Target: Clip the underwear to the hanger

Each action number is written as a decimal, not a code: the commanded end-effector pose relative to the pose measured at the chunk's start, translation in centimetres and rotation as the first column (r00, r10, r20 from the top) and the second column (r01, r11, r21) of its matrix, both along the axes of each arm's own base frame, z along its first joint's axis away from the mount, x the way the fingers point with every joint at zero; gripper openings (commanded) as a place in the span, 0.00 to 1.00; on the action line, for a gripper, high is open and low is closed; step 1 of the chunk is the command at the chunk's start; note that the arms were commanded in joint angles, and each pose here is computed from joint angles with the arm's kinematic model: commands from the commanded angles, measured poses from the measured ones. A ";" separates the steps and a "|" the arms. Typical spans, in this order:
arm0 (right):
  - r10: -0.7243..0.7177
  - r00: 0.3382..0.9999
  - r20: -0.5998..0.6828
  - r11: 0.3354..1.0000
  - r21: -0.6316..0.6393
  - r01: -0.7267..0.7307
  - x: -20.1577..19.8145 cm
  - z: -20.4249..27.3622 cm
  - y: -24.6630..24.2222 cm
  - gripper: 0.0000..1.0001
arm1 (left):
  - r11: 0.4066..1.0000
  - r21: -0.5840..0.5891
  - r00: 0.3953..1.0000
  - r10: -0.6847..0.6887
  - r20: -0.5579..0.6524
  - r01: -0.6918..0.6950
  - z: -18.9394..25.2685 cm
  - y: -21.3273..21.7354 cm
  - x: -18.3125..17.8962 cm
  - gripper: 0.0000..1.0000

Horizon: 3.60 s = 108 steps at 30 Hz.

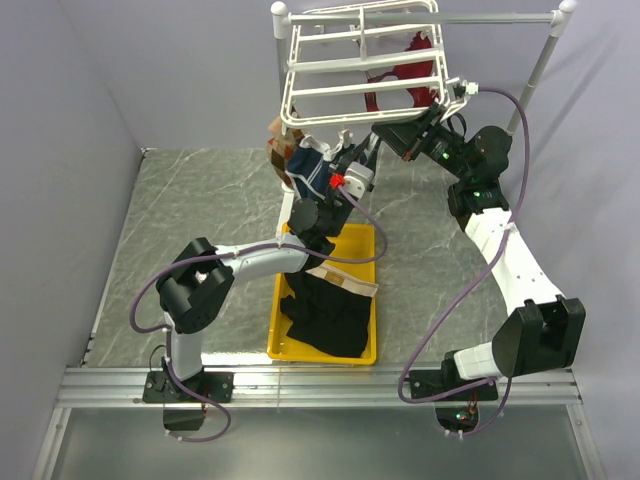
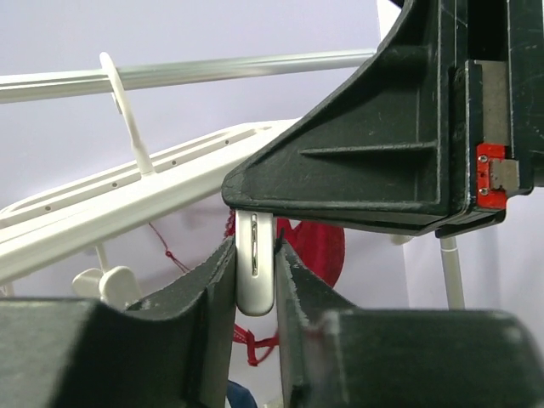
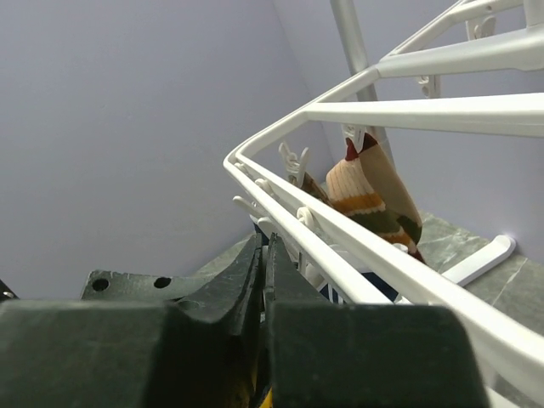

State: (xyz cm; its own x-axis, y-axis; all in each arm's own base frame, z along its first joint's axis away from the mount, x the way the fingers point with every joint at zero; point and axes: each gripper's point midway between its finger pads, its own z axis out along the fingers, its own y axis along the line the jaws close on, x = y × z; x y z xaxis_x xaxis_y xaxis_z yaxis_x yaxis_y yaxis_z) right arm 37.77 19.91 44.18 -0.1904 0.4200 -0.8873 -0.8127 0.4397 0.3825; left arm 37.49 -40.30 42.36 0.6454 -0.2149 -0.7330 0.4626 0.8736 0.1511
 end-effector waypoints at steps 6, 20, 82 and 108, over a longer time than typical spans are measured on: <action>-0.010 1.000 0.025 0.999 0.036 0.009 0.2 2.1 -0.5 0.00 | 0.993 -0.121 0.993 0.008 0.116 0.007 5.2 3.4 -3.1 0.54; 0.007 1.000 -0.010 0.997 0.078 -0.006 0.2 2.3 -0.5 0.00 | 0.949 0.079 0.917 -0.270 -0.293 0.305 2.0 6.0 -8.1 0.99; -0.068 0.971 -0.228 0.982 0.159 0.106 1.4 2.5 -1.9 0.58 | 0.956 0.163 0.947 -0.199 -0.252 0.245 3.3 0.6 0.5 0.09; -0.095 0.950 -0.296 0.978 0.149 0.144 1.9 0.9 -2.4 0.55 | 0.942 0.199 0.961 -0.249 -0.123 0.269 3.1 0.4 -1.2 0.06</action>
State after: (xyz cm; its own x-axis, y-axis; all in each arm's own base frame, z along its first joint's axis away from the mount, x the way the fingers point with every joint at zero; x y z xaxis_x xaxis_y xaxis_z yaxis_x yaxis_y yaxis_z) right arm 39.37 17.34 44.31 -0.3594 0.5581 -0.7479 -0.5800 0.4943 0.6476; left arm 38.51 -40.20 42.57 0.4109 -0.1381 -0.9012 0.6849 0.6991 0.2052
